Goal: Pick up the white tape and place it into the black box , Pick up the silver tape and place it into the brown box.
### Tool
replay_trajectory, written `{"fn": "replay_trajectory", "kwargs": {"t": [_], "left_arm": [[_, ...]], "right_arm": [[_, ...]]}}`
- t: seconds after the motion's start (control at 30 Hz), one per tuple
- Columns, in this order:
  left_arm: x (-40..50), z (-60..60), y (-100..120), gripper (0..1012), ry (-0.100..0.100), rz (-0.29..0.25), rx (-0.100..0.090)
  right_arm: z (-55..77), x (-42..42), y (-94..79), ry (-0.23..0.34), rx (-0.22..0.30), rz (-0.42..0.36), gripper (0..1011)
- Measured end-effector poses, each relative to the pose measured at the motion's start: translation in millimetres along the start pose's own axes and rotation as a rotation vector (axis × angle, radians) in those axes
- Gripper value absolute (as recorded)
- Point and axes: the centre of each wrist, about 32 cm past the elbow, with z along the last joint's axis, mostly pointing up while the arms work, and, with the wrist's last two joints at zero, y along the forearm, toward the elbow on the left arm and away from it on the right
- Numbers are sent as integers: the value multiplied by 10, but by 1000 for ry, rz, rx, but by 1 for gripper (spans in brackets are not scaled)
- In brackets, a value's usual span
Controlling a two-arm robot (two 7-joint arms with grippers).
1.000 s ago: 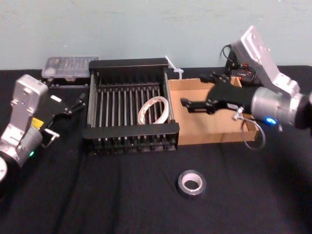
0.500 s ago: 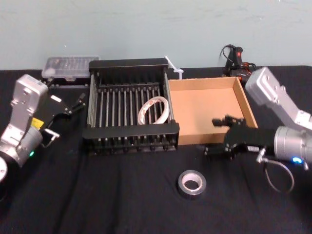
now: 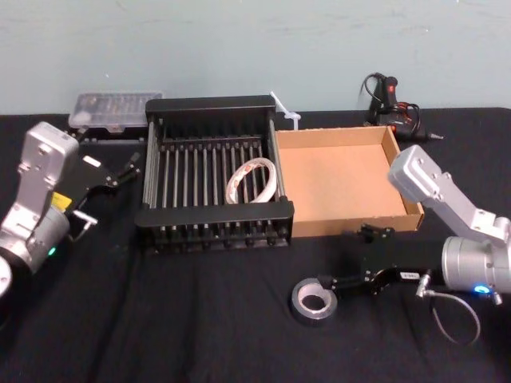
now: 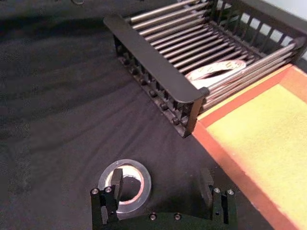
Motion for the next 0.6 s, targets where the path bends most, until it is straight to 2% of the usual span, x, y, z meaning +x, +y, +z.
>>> {"fn": "replay_trajectory", "kwargs": {"t": [0.6], "left_arm": [[0, 0, 0, 1001, 0, 0, 0]], "right_arm": [[-55, 16, 197, 10, -54, 21, 1002]]}}
